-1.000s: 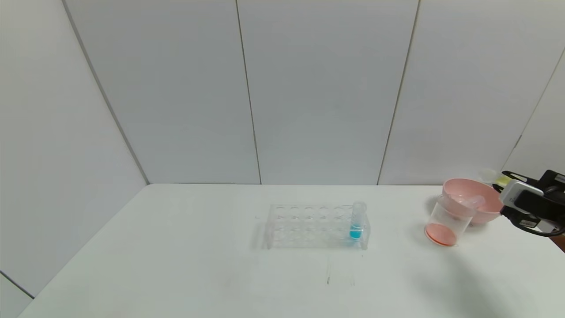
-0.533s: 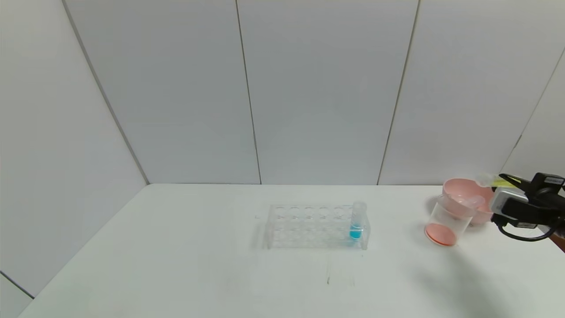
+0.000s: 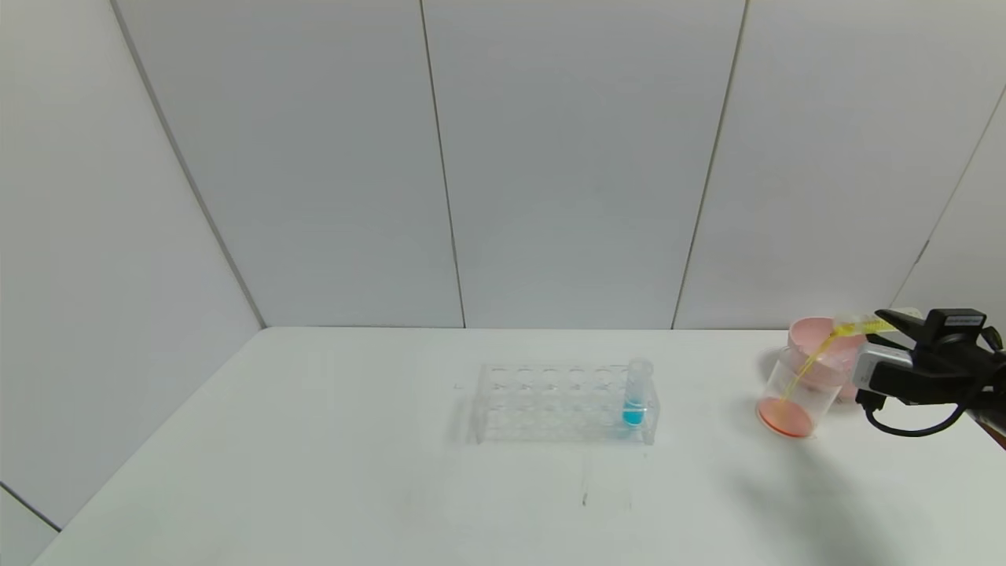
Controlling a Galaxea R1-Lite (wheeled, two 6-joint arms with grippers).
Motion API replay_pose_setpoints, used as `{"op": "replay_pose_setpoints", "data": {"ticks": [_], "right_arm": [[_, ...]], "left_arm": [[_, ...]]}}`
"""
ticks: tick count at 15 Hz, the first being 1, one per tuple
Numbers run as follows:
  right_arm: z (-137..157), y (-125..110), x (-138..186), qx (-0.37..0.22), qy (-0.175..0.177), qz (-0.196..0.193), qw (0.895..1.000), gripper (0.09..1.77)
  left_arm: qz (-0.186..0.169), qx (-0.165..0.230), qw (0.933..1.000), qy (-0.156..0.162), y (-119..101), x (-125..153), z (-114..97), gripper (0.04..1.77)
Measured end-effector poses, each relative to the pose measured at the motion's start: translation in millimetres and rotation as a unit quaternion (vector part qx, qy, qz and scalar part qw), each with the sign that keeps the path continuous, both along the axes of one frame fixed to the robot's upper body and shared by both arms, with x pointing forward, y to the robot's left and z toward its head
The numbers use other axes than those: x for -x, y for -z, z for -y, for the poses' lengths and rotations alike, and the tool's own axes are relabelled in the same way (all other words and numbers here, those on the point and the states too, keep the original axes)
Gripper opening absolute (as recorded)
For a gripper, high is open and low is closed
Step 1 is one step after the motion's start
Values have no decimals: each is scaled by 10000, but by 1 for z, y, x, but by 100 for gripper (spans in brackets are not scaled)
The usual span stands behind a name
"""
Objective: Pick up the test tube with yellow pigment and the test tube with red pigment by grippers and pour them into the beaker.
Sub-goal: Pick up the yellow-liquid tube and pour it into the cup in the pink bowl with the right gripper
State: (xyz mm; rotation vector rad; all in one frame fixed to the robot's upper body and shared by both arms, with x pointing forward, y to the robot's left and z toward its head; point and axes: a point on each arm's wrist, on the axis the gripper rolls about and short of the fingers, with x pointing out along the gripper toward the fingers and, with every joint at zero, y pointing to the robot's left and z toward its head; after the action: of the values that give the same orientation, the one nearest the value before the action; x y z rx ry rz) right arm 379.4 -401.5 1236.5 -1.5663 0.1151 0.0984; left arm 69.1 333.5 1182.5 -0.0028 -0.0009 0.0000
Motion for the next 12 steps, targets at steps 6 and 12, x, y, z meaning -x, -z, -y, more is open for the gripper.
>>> {"op": "replay_pose_setpoints", "data": {"ticks": [6,12], "right_arm": [[1,0,0,235,183,-21,9996,47],[1,-1,-1,647,164,4,9978,47]], "left_arm": [[0,0,10000,0,0,0,0,176],[0,0,10000,0,0,0,0,176]]}}
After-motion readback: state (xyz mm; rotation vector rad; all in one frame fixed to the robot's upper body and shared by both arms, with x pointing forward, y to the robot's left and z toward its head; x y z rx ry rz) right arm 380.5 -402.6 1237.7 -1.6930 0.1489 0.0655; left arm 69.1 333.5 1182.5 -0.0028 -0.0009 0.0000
